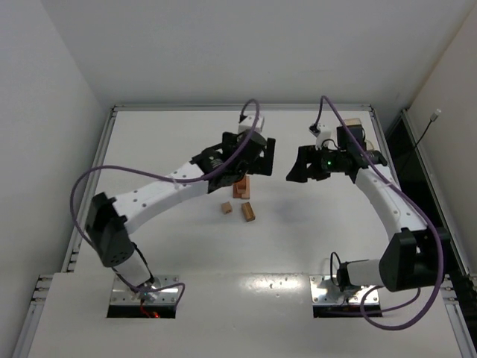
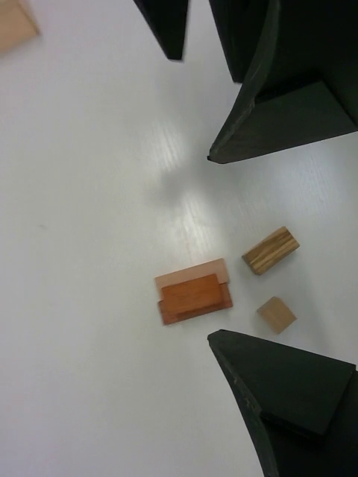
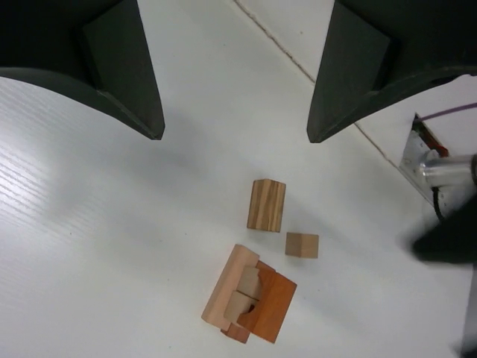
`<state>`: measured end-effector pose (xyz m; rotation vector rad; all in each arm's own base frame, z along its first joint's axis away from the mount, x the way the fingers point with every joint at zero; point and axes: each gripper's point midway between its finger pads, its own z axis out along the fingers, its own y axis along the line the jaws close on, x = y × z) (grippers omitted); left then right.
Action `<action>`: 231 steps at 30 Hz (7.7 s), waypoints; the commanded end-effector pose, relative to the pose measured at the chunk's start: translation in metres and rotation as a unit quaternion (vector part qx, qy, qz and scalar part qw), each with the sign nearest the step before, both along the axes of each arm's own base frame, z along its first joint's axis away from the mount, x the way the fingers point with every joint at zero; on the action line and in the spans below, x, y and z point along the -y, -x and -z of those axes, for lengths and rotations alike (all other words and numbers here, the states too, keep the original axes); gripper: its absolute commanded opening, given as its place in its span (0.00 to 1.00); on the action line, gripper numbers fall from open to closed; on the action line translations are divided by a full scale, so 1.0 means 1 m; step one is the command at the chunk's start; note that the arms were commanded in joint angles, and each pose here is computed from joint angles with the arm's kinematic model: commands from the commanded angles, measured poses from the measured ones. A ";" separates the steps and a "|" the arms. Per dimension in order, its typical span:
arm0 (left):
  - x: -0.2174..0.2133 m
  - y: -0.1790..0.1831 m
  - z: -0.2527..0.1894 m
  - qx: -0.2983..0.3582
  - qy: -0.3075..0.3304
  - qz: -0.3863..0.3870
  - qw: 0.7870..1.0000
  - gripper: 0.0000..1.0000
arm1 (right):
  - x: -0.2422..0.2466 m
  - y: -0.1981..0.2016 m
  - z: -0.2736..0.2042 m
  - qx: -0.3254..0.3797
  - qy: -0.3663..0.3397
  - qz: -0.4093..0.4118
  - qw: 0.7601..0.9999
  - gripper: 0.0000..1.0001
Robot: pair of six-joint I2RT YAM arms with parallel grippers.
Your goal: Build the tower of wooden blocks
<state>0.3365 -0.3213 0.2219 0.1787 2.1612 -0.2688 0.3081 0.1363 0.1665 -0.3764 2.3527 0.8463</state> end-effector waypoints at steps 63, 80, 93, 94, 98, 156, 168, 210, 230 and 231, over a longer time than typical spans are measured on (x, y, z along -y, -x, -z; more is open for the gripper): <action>-0.273 -0.049 0.001 -0.023 0.034 -0.170 0.985 1.00 | -0.139 -0.088 0.125 -0.103 0.180 -0.073 0.976 0.38; -0.279 -0.044 0.008 -0.027 0.039 -0.190 0.981 1.00 | -0.117 -0.089 0.113 -0.086 0.206 -0.035 0.974 0.29; -0.232 -0.029 0.067 -0.119 0.076 -0.120 0.983 0.65 | -0.105 -0.075 0.075 -0.039 0.197 -0.020 0.979 0.10; -0.225 -0.028 0.073 -0.127 0.073 -0.111 0.983 0.53 | -0.105 -0.075 0.075 -0.039 0.197 -0.019 0.979 0.10; -0.179 -0.030 0.093 -0.157 0.059 -0.061 0.984 0.32 | -0.097 -0.073 0.064 -0.018 0.206 -0.010 0.978 0.10; -0.075 -0.066 0.153 -0.234 0.016 0.026 0.972 0.58 | -0.070 -0.070 0.052 -0.003 0.197 0.008 0.980 0.58; -0.075 -0.069 0.155 -0.232 0.013 0.023 0.972 0.63 | -0.071 -0.070 0.052 -0.004 0.193 0.005 0.981 0.58; -0.271 -0.038 0.061 -0.092 0.042 -0.220 0.970 0.99 | -0.120 0.050 0.081 0.003 0.170 -0.114 0.979 0.63; -0.321 -0.027 0.067 -0.091 0.067 -0.280 0.953 0.99 | -0.140 0.038 0.126 -0.052 0.235 -0.016 0.970 0.54; -0.319 -0.027 0.067 -0.093 0.071 -0.275 0.954 0.99 | -0.143 0.041 0.128 -0.055 0.240 -0.022 0.969 0.54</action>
